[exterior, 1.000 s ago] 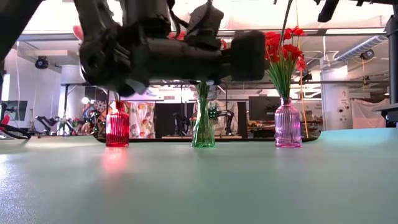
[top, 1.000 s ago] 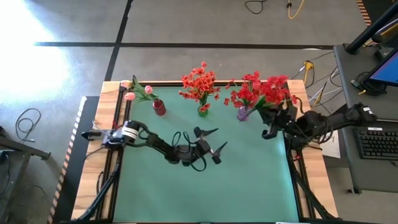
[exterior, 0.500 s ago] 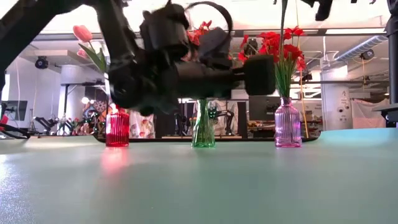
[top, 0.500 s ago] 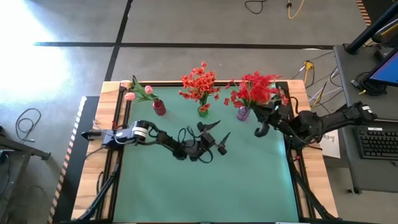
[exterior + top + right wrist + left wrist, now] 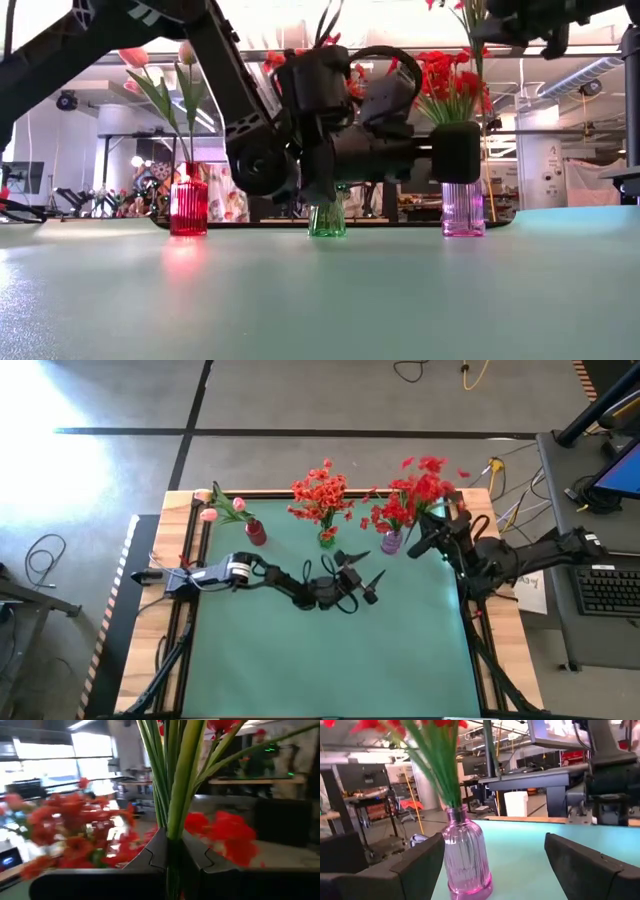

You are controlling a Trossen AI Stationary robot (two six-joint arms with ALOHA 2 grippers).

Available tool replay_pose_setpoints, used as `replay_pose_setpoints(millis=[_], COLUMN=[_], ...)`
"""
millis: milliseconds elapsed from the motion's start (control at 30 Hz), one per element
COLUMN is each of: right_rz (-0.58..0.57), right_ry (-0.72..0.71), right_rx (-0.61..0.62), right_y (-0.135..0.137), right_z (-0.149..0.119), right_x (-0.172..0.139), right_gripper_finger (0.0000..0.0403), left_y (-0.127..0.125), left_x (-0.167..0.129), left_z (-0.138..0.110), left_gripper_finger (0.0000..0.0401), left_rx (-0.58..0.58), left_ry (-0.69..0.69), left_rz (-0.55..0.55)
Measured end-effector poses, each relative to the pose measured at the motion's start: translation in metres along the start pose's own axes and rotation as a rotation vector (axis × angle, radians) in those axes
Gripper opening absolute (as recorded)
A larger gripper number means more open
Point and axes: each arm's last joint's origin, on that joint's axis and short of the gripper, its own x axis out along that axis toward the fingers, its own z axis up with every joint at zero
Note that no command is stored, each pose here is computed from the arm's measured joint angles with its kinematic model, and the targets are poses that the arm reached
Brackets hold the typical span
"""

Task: Sort flowers into vase by color
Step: Put the red flower in the violet flower vase

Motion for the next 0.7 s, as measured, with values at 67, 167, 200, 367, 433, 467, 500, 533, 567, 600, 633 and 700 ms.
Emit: replay_pose_setpoints(millis=[67, 167, 200, 367, 433, 467, 500, 533, 567, 600, 633, 700], right_rz=[-0.019, -0.027, -0.044, -0.067, -0.067, -0.067, -0.066, -0.066, -0.066, -0.066, -0.066, -0.067], right_ry=[-0.002, -0.007, -0.005, -0.002, -0.003, -0.006, -0.008, -0.01, -0.014, -0.017, -0.019, -0.027], right_rx=[0.041, 0.102, 0.118, 0.129, 0.112, 0.109, 0.104, 0.099, 0.097, 0.094, 0.088, 0.094], right_y=[-0.002, -0.004, -0.005, -0.006, -0.006, -0.007, -0.007, -0.008, -0.009, -0.009, -0.01, -0.011], right_z=[-0.001, -0.004, -0.006, -0.012, -0.012, -0.011, -0.01, -0.009, -0.008, -0.007, -0.006, -0.005], right_x=[0.003, 0.011, 0.014, 0.025, 0.025, 0.025, 0.024, 0.024, 0.024, 0.023, 0.023, 0.022], right_gripper_finger=[0.0018, 0.0018, 0.0018, 0.0018, 0.0018, 0.0018, 0.0018, 0.0018, 0.0018, 0.0018, 0.0018, 0.0018], left_y=[0.004, 0.01, 0.011, 0.017, 0.02, 0.021, 0.023, 0.025, 0.026, 0.029, 0.031, 0.037], left_x=[0.001, 0.003, 0.005, 0.012, 0.017, 0.021, 0.024, 0.026, 0.029, 0.032, 0.036, 0.043], left_z=[-0.003, -0.007, -0.007, -0.006, -0.005, -0.005, -0.005, -0.006, -0.006, -0.006, -0.005, -0.004], left_gripper_finger=[0.0327, 0.0327, 0.0327, 0.0327, 0.0327, 0.0327, 0.0327, 0.0327, 0.0327, 0.0327, 0.0327, 0.0327], left_rx=[-0.027, -0.021, -0.021, -0.021, -0.001, 0.008, 0.016, 0.023, 0.03, 0.033, 0.035, 0.035], left_ry=[0.006, 0.013, 0.007, -0.015, -0.021, -0.016, -0.007, 0.002, 0.009, 0.006, 0.0, -0.01], left_rz=[0.004, -0.003, -0.02, -0.07, -0.059, -0.055, -0.051, -0.048, -0.049, -0.056, -0.06, -0.059])
